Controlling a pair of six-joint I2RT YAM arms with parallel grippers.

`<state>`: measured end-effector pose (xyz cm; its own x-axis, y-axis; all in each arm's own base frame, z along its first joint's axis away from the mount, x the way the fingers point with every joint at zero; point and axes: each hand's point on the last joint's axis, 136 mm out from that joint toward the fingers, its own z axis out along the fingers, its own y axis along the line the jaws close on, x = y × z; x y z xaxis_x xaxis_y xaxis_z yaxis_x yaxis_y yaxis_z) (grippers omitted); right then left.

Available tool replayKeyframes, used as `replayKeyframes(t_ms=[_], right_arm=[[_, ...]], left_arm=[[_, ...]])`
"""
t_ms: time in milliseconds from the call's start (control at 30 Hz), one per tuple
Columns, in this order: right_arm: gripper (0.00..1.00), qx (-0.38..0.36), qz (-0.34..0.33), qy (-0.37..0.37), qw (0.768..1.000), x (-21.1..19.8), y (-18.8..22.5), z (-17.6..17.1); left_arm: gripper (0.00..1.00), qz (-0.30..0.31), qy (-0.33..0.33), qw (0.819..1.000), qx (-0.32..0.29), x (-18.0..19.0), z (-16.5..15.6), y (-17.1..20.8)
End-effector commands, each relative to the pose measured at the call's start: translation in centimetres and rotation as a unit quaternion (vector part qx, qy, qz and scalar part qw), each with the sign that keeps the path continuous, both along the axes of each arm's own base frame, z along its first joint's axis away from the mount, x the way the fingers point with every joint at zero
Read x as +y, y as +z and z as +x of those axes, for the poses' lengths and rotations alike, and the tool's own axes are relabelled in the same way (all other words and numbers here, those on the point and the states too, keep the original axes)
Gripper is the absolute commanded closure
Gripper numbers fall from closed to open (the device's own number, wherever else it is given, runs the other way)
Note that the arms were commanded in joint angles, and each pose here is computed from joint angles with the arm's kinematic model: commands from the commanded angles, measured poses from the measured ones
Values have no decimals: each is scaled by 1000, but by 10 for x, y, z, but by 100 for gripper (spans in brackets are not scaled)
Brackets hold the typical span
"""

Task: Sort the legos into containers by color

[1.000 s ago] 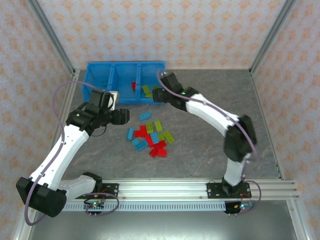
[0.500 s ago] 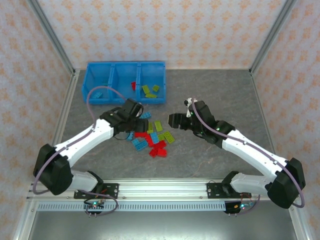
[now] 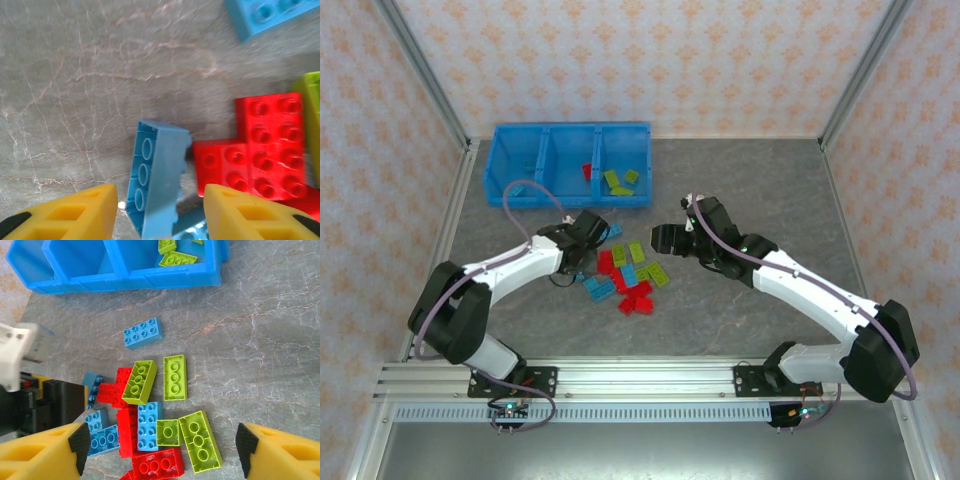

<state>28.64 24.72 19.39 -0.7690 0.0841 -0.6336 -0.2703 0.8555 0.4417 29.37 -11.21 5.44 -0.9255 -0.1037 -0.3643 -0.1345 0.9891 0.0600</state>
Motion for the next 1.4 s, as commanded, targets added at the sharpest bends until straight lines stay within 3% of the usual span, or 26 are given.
replayKeyframes(t_ms=[0, 267, 367, 500, 600, 733, 900, 1000, 1167, 1367], right_arm=[[22, -9, 9, 1, 1000, 4, 13, 1], [22, 0, 5, 5, 1000, 5, 11, -4], [22, -5, 7, 6, 1000, 6, 15, -4], [22, -8, 10, 8, 1000, 10, 19, -4], [22, -14, 11, 12, 1000, 12, 23, -4], [21, -17, 4, 11, 1000, 13, 21, -1], [21, -11, 2, 13, 1000, 14, 18, -2], [21, -11, -3, 16, 1000, 12, 21, -5], [21, -21, -9, 16, 1000, 2, 28, -12], [21, -33, -20, 5, 999, -14, 35, -20]], left_arm=[[52, 22, 16, 1000, 0, 7, 6, -7], [66, 59, 30, 998, 13, 21, 5, -26], [74, 44, 30, 998, 15, 19, 4, -28], [81, -3, 29, 999, -30, 9, 10, 5], [85, -13, 46, 993, -107, 19, 28, 62], [86, -58, 80, 974, -202, 41, 65, 136], [86, -34, 160, 955, -249, 104, 130, 180], [86, -48, 207, 945, -249, 142, 174, 182], [86, -71, 243, 945, -207, 181, 236, 157], [78, -61, 252, 946, -194, 202, 269, 142]])
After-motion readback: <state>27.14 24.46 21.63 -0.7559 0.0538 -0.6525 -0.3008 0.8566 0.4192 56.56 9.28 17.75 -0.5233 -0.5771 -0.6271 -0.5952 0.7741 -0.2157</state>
